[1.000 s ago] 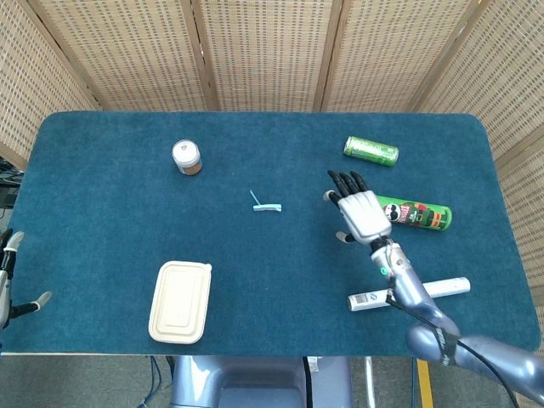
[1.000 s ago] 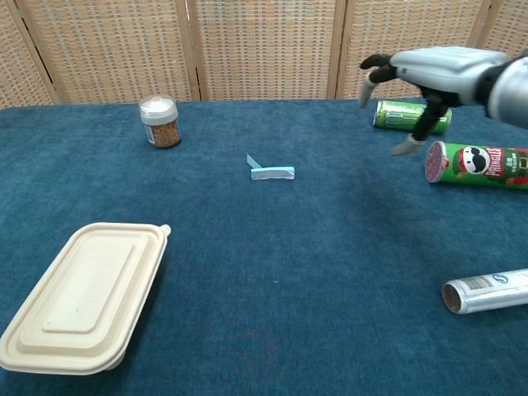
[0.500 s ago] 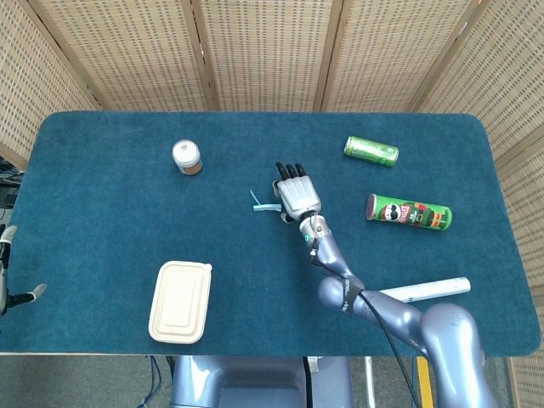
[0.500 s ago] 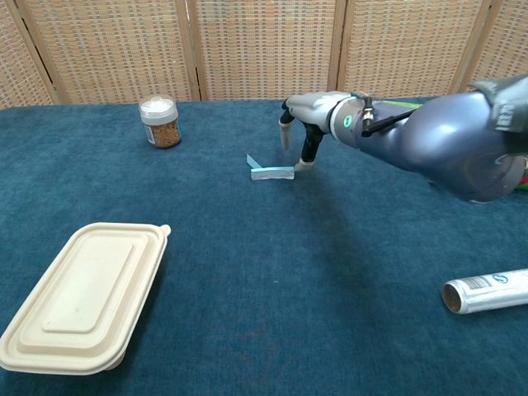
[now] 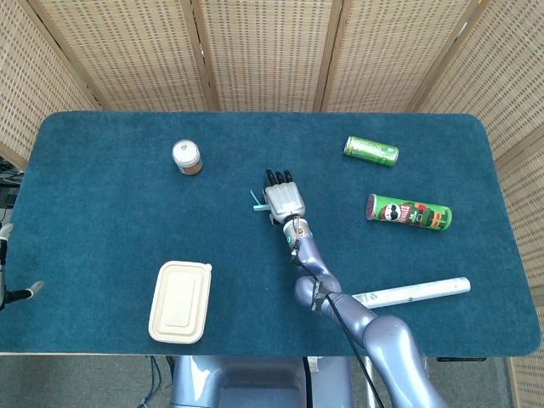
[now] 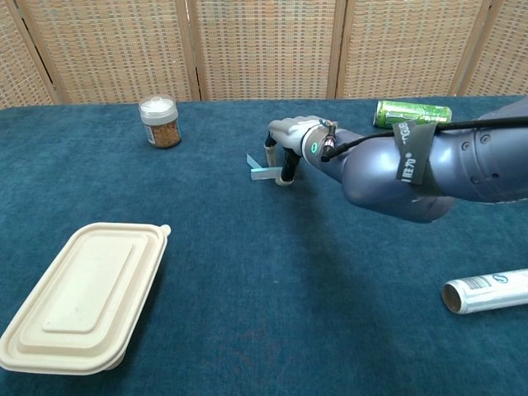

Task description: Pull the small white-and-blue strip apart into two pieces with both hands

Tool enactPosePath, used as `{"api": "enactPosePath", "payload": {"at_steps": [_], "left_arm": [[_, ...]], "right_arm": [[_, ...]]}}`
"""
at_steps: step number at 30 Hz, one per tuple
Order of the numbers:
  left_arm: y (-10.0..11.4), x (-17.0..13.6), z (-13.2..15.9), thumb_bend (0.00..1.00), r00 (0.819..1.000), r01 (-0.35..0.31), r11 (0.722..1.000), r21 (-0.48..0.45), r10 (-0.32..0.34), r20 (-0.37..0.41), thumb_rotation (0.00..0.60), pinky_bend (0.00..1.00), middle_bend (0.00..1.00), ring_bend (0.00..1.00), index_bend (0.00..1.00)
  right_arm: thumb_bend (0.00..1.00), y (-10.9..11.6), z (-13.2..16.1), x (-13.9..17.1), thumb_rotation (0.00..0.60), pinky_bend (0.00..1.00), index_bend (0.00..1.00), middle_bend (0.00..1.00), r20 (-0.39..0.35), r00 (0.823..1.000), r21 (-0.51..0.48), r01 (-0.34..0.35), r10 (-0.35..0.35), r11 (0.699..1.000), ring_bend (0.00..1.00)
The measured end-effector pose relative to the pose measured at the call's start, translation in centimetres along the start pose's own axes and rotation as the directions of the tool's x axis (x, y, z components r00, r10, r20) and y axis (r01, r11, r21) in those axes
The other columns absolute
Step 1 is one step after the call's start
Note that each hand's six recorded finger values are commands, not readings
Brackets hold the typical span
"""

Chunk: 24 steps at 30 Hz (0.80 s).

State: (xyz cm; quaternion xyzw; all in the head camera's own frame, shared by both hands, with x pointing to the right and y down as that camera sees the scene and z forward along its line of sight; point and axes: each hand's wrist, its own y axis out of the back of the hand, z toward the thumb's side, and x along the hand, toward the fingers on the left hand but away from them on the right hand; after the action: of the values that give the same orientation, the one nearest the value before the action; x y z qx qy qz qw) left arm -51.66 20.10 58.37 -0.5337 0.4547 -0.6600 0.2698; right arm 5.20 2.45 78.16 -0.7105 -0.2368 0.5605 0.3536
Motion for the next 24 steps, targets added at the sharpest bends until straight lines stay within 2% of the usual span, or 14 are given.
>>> {"api": "enactPosePath", "payload": {"at_steps": [3,8,11,20,23,24], "left_arm": [[0.0,0.0,-0.1,0.03,1.0,0.001,1.0,-0.001,-0.001,-0.002,0.6,0.0,0.0,0.0,0.0],[-0.1,0.1,0.0,0.03,1.0,0.005,1.0,0.0,-0.005,-0.001,0.6,0.0,0.0,0.0,0.0],[-0.1,0.1,0.0,0.03,1.0,0.007,1.0,0.001,-0.007,0.0,0.6,0.0,0.0,0.0,0.0],[-0.2,0.2,0.6,0.03,1.0,0.01,1.0,0.005,-0.01,0.022,0.6,0.0,0.0,0.0,0.0],[0.2,0.4,1.5,0.03,0.998,-0.006,1.0,0.015,0.005,0.064,0.6,0.0,0.01,0.01,0.0],[0.4,0.5,2.1,0.03,0.996,-0.018,1.0,0.021,0.016,0.087,0.6,0.01,0.04,0.04,0.0]], "right_arm": [[0.41,-0.1,0.2,-0.2,0.6,0.0,0.46,0.0,-0.007,1.0,0.006,0.001,-0.001,1.0,0.0],[0.43,-0.3,0.1,-0.3,0.6,0.0,0.61,0.0,-0.009,1.0,0.017,-0.002,0.002,1.0,0.0],[0.49,-0.1,0.1,-0.3,0.6,0.0,0.65,0.03,-0.012,1.0,0.004,0.01,-0.01,1.0,0.0],[0.53,2.0,0.7,0.0,0.6,0.0,0.67,0.05,-0.072,0.992,-0.014,0.106,-0.107,0.994,0.0],[0.54,2.9,0.8,0.4,0.6,0.0,0.67,0.06,-0.101,0.984,-0.004,0.146,-0.146,0.989,0.0],[0.54,3.4,0.9,0.7,0.6,0.0,0.67,0.06,-0.115,0.98,0.0,0.166,-0.165,0.986,0.0]]}}
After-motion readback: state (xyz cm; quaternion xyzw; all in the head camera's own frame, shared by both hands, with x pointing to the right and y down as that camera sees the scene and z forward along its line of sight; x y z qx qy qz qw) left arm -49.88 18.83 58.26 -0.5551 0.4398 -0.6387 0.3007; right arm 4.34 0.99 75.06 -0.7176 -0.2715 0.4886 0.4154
